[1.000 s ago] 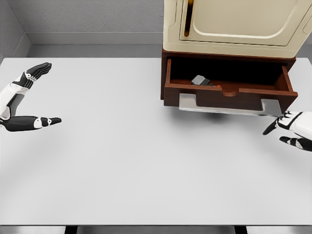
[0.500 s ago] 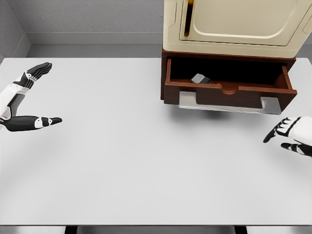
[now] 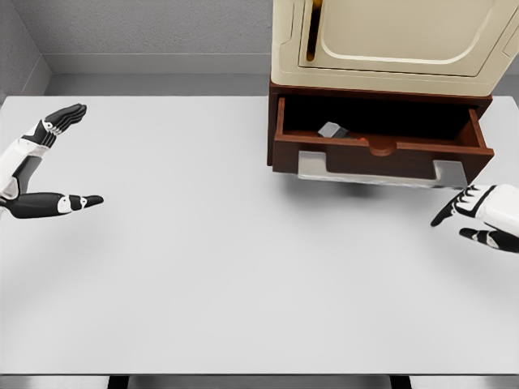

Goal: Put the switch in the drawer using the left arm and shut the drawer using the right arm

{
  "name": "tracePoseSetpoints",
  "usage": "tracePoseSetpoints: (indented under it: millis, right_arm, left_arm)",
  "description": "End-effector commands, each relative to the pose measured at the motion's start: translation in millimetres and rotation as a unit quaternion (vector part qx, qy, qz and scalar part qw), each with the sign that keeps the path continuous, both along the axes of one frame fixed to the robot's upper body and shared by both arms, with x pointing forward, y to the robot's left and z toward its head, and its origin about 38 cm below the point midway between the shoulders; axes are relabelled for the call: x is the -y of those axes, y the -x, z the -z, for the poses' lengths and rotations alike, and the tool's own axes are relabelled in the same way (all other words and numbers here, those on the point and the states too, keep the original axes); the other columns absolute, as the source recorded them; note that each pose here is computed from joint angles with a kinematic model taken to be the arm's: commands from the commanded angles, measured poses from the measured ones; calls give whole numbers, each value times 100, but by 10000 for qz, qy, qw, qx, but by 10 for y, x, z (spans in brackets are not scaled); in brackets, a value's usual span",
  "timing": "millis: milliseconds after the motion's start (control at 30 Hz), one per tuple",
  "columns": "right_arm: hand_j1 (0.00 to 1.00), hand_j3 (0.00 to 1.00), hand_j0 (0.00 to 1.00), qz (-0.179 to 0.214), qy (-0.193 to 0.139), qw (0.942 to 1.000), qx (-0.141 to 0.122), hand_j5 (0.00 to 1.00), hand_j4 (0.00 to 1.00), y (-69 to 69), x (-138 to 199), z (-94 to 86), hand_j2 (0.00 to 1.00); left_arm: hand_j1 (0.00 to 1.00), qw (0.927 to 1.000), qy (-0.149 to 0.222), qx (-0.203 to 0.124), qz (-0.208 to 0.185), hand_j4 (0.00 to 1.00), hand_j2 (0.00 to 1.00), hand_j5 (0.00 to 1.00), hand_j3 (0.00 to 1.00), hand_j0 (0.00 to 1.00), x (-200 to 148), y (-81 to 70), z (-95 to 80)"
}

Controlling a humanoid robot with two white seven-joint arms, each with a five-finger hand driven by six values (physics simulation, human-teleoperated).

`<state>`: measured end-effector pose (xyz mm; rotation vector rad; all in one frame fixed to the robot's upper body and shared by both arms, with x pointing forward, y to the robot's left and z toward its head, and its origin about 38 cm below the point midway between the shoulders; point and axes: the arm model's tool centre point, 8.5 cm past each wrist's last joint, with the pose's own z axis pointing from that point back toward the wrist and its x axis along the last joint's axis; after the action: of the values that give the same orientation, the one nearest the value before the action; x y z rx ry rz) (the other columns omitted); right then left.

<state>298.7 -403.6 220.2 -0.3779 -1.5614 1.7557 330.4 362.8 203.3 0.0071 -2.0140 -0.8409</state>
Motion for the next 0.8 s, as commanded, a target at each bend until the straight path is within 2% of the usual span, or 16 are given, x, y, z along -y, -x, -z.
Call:
tracePoseSetpoints:
  millis: [0, 133, 667, 767]
  right_arm:
    - [61, 61, 61, 38, -175, 9998, 7, 61, 61, 6, -27, 27, 61]
    - [62, 62, 62, 60, -259, 9996, 126, 62, 62, -30, -45, 10, 62]
    - [61, 61, 61, 110, -352, 9992, 183, 61, 61, -55, -49, 23, 61]
    - [61, 61, 61, 107, -458, 9984, 311, 61, 61, -97, -83, -17, 61]
  left_arm:
    - [100, 10000, 32, 0, 9, 100, 100, 100, 100, 100, -1, 1, -5]
    - [100, 10000, 32, -3, 15, 100, 100, 100, 100, 100, 4, 0, -2]
    - [100, 10000, 36, -22, 0, 100, 100, 100, 100, 100, -1, 2, 9]
    - [100, 10000, 51, -22, 0, 100, 100, 100, 100, 100, 4, 2, 13]
